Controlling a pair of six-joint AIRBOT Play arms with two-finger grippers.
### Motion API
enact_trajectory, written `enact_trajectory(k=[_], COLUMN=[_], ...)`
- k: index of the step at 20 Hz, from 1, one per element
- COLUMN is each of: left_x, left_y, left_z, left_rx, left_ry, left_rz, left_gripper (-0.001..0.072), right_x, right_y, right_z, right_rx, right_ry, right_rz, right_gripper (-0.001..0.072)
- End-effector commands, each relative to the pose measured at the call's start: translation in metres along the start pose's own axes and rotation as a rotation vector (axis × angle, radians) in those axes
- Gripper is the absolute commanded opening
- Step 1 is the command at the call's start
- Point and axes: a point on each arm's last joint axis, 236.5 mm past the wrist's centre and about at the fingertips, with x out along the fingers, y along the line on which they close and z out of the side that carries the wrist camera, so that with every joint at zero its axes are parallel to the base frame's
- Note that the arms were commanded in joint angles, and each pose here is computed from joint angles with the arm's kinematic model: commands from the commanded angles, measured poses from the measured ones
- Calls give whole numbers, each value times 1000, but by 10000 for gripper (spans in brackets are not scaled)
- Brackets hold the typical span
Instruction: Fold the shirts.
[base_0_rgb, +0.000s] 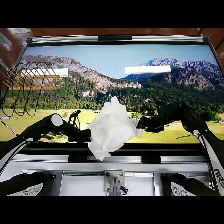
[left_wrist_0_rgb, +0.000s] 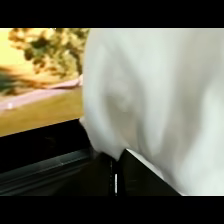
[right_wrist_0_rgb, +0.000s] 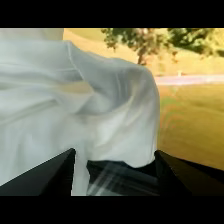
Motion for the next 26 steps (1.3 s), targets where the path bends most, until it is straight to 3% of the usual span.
enact_trajectory(k=[1, 5, 6, 8, 9, 12, 14, 16, 18, 22, 26], left_x=[-3, -15, -18, -28, -35, -66, -109, -186, -299, -508, -572], left_y=[-9, -24, -28, -39, -45, -63, -78, -114, -182, -280, -277], left_z=[4, 17, 22, 34, 42, 63, 86, 113, 122, 39, -36], left_rx=[40, 65, 72, 100, 123, 233, 324, 445, 567, 756, 844], left_ry=[-14, -57, -74, -108, -129, -178, -252, -425, -721, -1228, -1423], left_rz=[-15, -36, -41, -50, -52, -11, 68, 118, 61, -129, -136], left_gripper=[31, 31, 31, 31, 30, 30, 30, 30, 31, 32, 31], right_x=[16, 27, 28, 27, 27, 1, -55, -151, -276, -481, -566], right_y=[-2, -15, -13, -10, -12, -5, 33, 87, 146, 230, 252], right_z=[15, 21, 25, 31, 30, 47, 77, 106, 111, 27, -65], right_rx=[29, 75, 114, 127, 110, -99, -315, -535, -645, -773, -778], right_ry=[-36, -43, -59, -81, -79, -153, -324, -592, -935, -1468, -1701], right_rz=[-2, -34, -23, -11, -18, -51, -35, -43, -37, 59, 183], right_gripper=[610, 604, 508, 169, 66, 63, 63, 63, 63, 63, 63])
